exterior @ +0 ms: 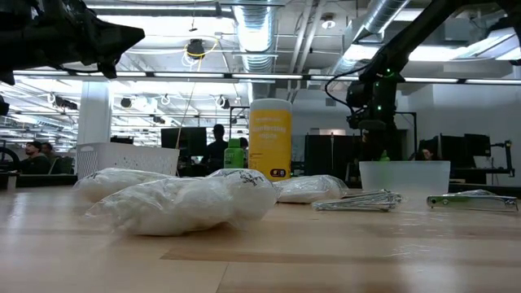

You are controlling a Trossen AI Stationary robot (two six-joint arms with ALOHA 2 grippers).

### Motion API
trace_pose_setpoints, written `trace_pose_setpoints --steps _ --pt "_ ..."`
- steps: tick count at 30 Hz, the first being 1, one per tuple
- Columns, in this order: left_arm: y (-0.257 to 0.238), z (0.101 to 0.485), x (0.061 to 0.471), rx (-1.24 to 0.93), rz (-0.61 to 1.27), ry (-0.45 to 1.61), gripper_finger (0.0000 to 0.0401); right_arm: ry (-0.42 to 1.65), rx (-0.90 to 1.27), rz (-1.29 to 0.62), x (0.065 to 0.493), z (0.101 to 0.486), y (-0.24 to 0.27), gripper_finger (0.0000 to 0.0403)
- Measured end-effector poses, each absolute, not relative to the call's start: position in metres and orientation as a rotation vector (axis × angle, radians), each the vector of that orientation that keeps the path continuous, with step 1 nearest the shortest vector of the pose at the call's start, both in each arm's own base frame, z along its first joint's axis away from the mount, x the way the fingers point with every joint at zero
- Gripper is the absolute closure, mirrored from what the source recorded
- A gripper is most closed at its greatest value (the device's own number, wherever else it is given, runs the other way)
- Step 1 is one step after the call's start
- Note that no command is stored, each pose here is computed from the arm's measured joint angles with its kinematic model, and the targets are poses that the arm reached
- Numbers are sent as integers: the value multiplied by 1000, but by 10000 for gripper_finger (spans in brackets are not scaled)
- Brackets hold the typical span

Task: Pick & Place Travel size toiletries
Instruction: Put the green shampoo into the transparent bin

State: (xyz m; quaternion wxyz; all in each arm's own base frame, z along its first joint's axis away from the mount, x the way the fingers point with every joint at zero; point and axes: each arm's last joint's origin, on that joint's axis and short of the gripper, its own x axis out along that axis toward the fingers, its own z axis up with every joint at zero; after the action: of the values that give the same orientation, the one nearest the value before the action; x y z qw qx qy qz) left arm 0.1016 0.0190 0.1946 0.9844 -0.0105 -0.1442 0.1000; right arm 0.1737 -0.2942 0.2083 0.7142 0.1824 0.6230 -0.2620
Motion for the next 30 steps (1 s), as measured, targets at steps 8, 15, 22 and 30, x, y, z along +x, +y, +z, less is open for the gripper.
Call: trace_pose_setpoints --steps 8,15,22,30 --pt "19 195 102 -21 201 -291 400 1376 405 -583 175 216 -295 165" --pt "19 195 101 -21 201 -292 400 1355 410 -601 179 263 -301 150" --pt "19 195 101 -21 201 -294 400 1350 508 -475 194 326 -272 159" --pt "19 195 101 -21 201 -296 400 1227 543 -177 220 373 -178 159"
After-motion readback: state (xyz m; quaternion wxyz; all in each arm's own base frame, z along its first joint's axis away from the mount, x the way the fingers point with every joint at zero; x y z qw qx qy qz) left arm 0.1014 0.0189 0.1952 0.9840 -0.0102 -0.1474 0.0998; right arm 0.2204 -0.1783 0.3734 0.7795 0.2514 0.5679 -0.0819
